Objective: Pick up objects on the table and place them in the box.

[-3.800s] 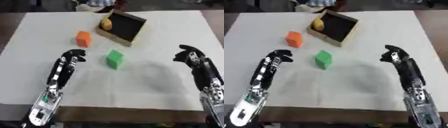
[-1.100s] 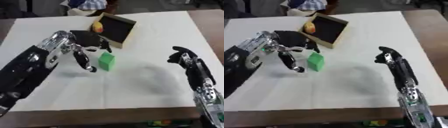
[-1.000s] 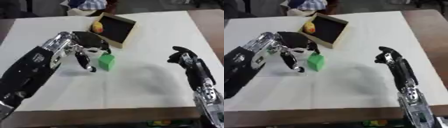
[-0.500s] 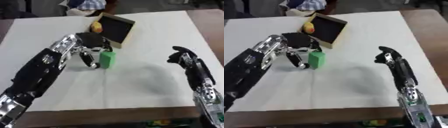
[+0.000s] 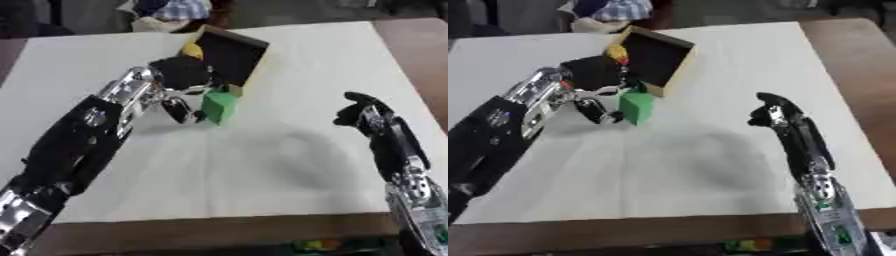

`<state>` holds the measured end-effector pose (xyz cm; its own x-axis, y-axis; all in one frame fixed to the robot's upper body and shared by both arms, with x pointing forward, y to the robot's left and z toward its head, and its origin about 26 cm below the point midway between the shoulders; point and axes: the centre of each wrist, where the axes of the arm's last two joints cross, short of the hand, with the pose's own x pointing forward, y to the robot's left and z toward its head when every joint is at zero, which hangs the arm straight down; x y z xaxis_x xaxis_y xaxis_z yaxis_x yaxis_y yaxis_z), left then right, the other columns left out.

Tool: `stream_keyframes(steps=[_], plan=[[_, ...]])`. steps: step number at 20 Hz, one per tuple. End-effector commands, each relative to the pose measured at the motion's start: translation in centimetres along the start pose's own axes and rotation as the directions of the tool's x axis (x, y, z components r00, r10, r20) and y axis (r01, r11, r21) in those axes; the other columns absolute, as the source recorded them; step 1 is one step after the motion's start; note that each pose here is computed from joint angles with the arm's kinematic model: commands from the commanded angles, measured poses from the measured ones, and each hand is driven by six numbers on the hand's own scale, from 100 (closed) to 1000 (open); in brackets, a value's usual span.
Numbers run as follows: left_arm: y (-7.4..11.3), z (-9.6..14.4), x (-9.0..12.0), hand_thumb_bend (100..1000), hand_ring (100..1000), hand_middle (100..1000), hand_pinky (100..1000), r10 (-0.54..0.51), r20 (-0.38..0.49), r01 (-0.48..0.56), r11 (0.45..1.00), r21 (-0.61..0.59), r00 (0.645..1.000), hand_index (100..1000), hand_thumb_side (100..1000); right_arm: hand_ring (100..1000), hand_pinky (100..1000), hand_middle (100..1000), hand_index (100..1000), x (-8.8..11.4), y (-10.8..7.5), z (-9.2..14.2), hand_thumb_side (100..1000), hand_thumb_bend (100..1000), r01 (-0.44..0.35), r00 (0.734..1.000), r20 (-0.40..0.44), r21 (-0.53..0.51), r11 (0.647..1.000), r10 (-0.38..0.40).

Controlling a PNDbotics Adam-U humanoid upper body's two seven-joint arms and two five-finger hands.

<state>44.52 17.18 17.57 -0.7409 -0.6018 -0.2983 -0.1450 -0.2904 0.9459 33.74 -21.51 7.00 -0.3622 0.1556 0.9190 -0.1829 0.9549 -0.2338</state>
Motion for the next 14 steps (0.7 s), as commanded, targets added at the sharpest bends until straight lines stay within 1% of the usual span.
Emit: stream_keyframes(steps=[1, 5, 7, 10, 14], plan=[[2.7, 0.6, -1.6, 311, 581, 595, 683, -0.044, -0.066, 0.048, 0.997, 0.053, 0.997, 760, 121, 597, 730, 551, 808, 0.5, -0.2, -0.3, 864, 100, -0.006, 1.0, 0.015, 0.001, 1.0, 0.006], [3.5, -0.5, -2.4, 334, 588, 605, 685, -0.052, -0.159, 0.063, 0.996, 0.064, 0.986, 776, 116, 597, 730, 551, 808, 0.5, 0.1, -0.4, 868, 100, 0.0, 1.0, 0.018, 0.014, 1.0, 0.0], [3.7, -1.1, -2.9, 367, 603, 627, 690, -0.062, -0.204, 0.078, 0.994, 0.073, 0.977, 796, 114, 597, 730, 551, 808, 0.6, 0.2, -0.5, 869, 100, 0.002, 1.0, 0.019, 0.02, 1.0, -0.002], [3.3, -2.0, -3.3, 374, 621, 656, 698, -0.072, -0.257, 0.093, 0.993, 0.073, 0.964, 815, 120, 597, 730, 551, 807, 0.6, 0.4, -0.6, 878, 100, 0.005, 1.0, 0.021, 0.028, 1.0, -0.005], [2.0, -2.8, -3.6, 388, 633, 679, 705, -0.063, -0.327, 0.091, 0.993, 0.072, 0.943, 854, 116, 597, 730, 551, 807, 0.6, 0.6, -0.5, 887, 100, 0.008, 1.0, 0.018, 0.036, 0.999, -0.008]])
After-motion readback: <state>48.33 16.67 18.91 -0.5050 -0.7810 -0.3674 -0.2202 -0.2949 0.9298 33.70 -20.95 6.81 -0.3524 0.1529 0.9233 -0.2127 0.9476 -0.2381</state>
